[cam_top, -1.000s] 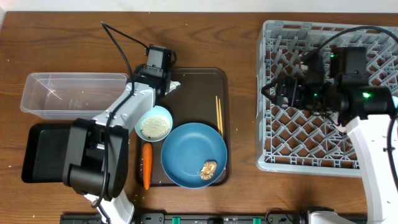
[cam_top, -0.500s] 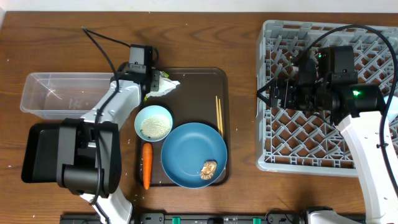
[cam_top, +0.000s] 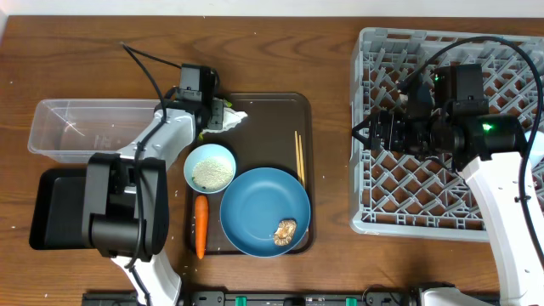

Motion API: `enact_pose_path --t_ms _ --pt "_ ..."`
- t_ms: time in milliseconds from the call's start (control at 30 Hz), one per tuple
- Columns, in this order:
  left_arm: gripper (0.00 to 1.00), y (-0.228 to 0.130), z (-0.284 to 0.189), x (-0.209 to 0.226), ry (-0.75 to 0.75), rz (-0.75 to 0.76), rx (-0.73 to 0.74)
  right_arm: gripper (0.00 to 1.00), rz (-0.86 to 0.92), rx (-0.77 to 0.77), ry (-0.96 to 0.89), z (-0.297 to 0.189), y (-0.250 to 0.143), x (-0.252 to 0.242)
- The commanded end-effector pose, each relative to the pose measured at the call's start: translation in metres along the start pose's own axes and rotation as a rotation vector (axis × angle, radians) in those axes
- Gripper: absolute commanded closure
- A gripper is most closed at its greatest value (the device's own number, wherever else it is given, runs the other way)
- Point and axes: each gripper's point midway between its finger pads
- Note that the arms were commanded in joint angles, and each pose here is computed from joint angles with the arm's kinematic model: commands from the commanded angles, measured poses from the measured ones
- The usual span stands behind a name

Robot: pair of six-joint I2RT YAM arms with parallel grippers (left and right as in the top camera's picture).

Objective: Sort waste into correct bins and load items into the dishwasher rack
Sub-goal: 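Grasp the crumpled tissue and yellow wrapper with the left gripper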

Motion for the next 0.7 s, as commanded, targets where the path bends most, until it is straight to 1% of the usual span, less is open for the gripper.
enact_pose_path --t_ms 0,167,300,467,533,567,667 --pt "0.94 -0.002 0.0 0.002 0.004 -0.003 0.004 0.15 -0.033 0.005 0.009 0.0 -0.001 0.007" --pt "0.94 0.01 -0.03 -0.005 -0.008 0.001 -0.025 0.15 -0.033 0.003 0.01 0.0 -0.001 0.008" --pt "0.93 0.025 -0.076 -0.017 -0.031 0.025 -0.089 0.15 -0.036 -0.001 0.01 0.0 0.0 0.008" --pt "0.94 0.023 -0.131 -0.015 -0.032 0.025 -0.12 0.14 -0.04 -0.01 0.012 0.0 0.003 0.008" --pt "0.94 0.02 -0.146 0.004 0.056 0.002 -0.126 0.15 -0.043 -0.016 0.014 0.0 0.004 0.009" --pt "0.94 0.018 -0.155 0.019 0.126 -0.027 -0.132 0.14 -0.043 -0.017 0.014 0.0 0.005 0.009" --pt "0.94 0.013 -0.171 0.056 0.271 -0.115 -0.143 0.14 -0.046 -0.022 0.016 0.0 0.006 0.009"
Point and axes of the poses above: each gripper's point midway between its finger pads, its own z axis out along the fingers, its own x axis along the line the jaws close on, y = z × x, and after that the axes turned 1 degree about -z, right-handed
